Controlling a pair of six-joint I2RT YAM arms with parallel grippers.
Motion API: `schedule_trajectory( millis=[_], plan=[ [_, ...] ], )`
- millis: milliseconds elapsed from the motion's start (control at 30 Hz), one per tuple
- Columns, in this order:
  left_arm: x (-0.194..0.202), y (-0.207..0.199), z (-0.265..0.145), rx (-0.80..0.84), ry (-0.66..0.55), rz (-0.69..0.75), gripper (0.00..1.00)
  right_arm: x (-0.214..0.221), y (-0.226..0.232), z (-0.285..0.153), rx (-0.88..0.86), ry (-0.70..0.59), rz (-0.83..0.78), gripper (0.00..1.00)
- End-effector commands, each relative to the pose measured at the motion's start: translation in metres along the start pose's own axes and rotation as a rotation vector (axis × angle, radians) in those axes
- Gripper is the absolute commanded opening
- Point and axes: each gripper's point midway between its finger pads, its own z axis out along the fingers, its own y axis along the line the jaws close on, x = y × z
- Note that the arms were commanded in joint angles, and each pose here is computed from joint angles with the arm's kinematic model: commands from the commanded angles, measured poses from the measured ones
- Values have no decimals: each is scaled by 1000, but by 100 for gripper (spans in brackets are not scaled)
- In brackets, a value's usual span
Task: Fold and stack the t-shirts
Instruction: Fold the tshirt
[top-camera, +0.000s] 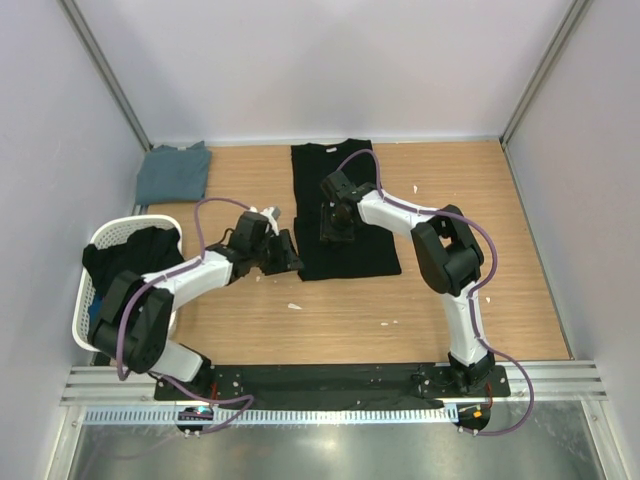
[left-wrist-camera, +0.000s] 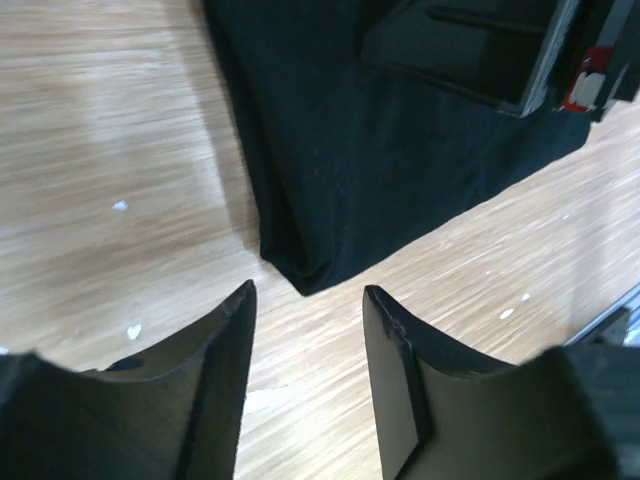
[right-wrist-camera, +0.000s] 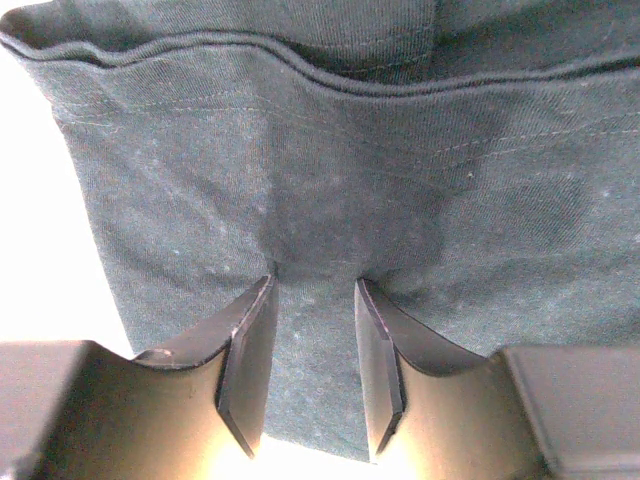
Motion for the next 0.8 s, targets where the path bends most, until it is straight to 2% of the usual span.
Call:
schedule_trajectory(
  millis=[0, 67, 167, 200, 300, 467, 667, 767],
  plan=[
    [-12, -21, 10, 60, -10, 77, 50, 7, -14, 17, 53, 19, 7, 43],
    [-10, -20, 20, 34, 12, 68, 49, 9, -15, 18, 55, 19, 11, 42],
    [-6, -4, 29, -78, 39, 23, 36, 12, -18, 18, 61, 17, 16, 42],
    [0, 4, 34, -124, 74, 1, 28, 13, -19, 17, 62, 16, 19, 42],
    [12, 20, 37, -208, 112, -51, 19, 13, -22, 14, 69, 5, 17, 42],
    [25, 49, 29, -365, 133, -99, 14, 14, -24, 13, 78, 0, 17, 42],
    [30, 54, 22, -391, 145, -103, 10, 18, -13, 9, 20, 33, 12, 43],
    [33, 52, 14, -390, 163, -91, 9, 2, 9, -16, -58, -3, -8, 48]
  ],
)
